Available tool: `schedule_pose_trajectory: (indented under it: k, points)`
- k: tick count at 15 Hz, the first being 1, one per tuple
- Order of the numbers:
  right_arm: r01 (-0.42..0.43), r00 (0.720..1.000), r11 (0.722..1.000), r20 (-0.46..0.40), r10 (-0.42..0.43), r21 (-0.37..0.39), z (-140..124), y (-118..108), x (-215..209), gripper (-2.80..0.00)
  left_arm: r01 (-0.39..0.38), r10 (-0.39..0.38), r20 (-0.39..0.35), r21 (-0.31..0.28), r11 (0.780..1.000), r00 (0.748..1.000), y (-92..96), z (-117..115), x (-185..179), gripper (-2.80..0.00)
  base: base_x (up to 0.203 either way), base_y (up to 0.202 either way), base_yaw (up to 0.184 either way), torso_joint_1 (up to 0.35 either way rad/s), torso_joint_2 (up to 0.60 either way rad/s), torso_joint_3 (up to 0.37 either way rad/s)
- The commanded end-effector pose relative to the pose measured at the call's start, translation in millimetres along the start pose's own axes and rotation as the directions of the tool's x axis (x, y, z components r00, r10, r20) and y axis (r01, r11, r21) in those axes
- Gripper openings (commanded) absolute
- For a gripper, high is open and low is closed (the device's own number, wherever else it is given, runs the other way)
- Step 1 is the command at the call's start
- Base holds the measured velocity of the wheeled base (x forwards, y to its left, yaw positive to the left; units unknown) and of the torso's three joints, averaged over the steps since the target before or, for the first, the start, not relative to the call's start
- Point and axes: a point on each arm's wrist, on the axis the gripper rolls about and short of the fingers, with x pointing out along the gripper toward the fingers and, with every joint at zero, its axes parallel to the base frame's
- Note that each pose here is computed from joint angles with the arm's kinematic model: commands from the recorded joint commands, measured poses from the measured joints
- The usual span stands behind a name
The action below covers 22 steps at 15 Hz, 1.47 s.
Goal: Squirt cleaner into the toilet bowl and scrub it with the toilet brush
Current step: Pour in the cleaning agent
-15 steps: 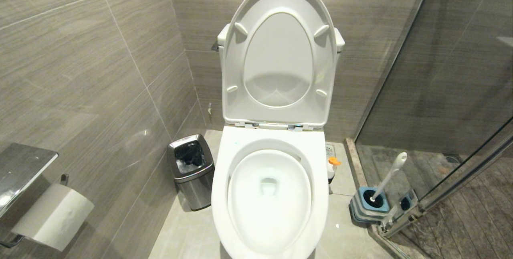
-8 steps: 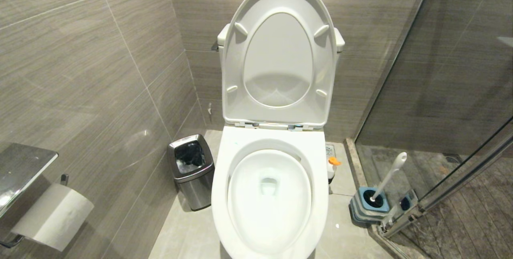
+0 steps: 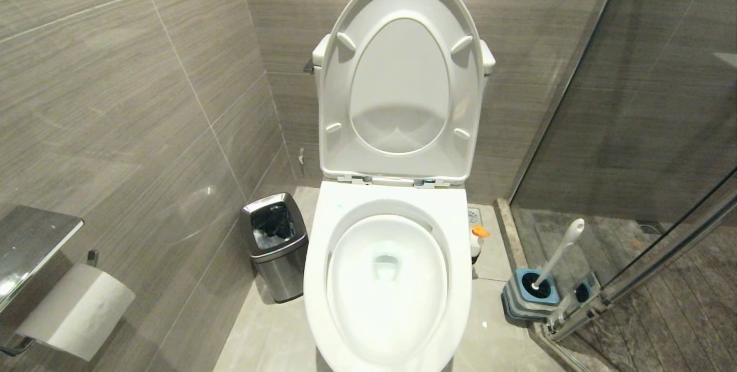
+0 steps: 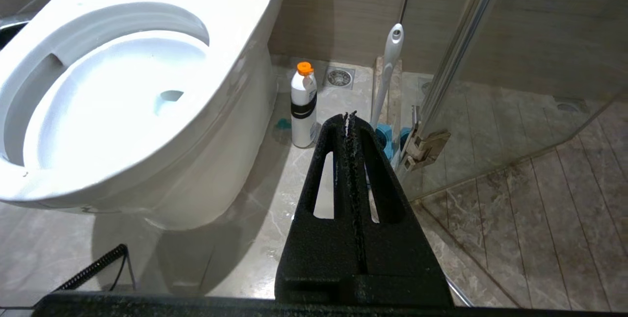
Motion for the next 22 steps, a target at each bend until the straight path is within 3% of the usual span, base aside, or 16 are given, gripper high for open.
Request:
schedule_pose_trajectory:
  k: [1, 22]
  points:
    - [-0.002, 1.000, 1.000, 0.000, 0.002, -0.002, 0.2, 0.0, -0.1, -2.80, -0.001, 0.001, 0.000, -0.001, 1.000, 1.000, 0.0, 0.0, -0.1, -2.80, 0.000, 0.000, 0.000, 0.000, 0.00, 0.000]
    - [-0.002, 1.000, 1.000, -0.003, 0.002, -0.002, 0.1, 0.0, -0.2, -2.80, -0.024, 0.024, -0.002, 0.001, 1.000, 1.000, 0.5, -0.1, -0.1, -2.80, 0.000, 0.000, 0.000, 0.000, 0.00, 0.000]
